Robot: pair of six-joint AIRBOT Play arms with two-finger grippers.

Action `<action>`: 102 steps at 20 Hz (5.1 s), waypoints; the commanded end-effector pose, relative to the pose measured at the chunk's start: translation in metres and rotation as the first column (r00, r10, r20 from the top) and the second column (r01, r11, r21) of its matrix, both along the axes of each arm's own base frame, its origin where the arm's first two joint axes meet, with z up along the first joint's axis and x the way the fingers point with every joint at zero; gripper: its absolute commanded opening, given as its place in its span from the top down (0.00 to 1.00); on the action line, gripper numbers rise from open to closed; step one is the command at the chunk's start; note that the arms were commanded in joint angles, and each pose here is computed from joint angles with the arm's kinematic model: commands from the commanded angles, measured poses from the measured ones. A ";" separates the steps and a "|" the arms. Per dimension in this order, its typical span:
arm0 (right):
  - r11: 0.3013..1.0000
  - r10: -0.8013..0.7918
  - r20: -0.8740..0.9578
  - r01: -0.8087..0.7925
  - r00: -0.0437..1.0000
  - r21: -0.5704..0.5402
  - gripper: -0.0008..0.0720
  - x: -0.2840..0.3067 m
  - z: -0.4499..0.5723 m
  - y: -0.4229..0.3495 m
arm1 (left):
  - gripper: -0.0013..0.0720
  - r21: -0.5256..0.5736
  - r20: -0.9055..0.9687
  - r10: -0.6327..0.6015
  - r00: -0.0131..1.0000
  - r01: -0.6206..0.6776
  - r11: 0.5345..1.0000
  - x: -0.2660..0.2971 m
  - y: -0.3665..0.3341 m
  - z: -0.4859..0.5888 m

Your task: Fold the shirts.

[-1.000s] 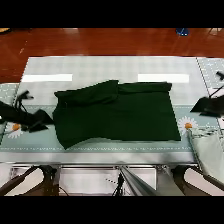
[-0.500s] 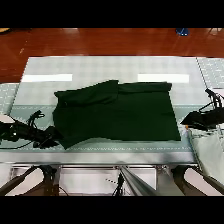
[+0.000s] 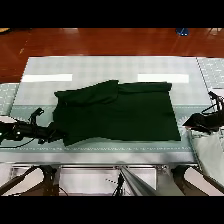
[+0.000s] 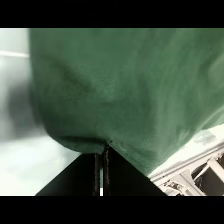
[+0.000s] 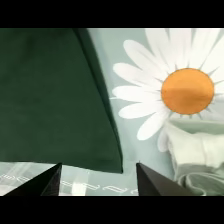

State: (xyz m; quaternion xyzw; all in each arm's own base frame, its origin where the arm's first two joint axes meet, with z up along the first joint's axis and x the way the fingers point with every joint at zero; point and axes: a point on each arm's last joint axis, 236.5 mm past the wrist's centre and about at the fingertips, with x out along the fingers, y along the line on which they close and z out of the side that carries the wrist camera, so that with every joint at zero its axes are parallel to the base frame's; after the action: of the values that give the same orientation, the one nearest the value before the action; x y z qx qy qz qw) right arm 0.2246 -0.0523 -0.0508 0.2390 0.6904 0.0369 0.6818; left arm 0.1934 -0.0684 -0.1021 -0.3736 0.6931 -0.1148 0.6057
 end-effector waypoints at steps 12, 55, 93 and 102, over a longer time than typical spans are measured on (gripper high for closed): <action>0.996 -0.026 -0.130 0.036 0.991 0.075 0.24 -0.018 -0.067 0.046 | 0.96 -0.042 0.022 -0.015 1.000 0.016 0.999 0.001 -0.007 0.006; 0.863 0.233 0.933 0.384 0.274 -0.328 0.96 -0.090 0.491 0.056 | 0.96 0.363 0.918 -0.395 0.035 -0.476 0.801 -0.081 -0.031 0.577; 0.964 -0.001 0.566 0.151 0.824 -0.218 0.96 0.318 0.052 0.034 | 0.96 0.309 0.625 -0.131 0.769 -0.090 0.947 0.315 -0.049 0.087; 0.912 0.241 0.326 -0.098 0.914 -0.399 0.96 0.243 0.060 0.019 | 0.96 0.232 0.376 -0.238 0.896 0.158 0.960 0.240 -0.029 0.102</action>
State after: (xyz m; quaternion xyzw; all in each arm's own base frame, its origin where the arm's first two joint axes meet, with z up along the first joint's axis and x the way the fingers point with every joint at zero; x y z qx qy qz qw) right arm 0.5050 -0.0184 0.0081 0.0984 0.5057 0.0094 0.8570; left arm 0.4742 -0.1006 -0.0069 -0.2076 0.5296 -0.1506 0.8085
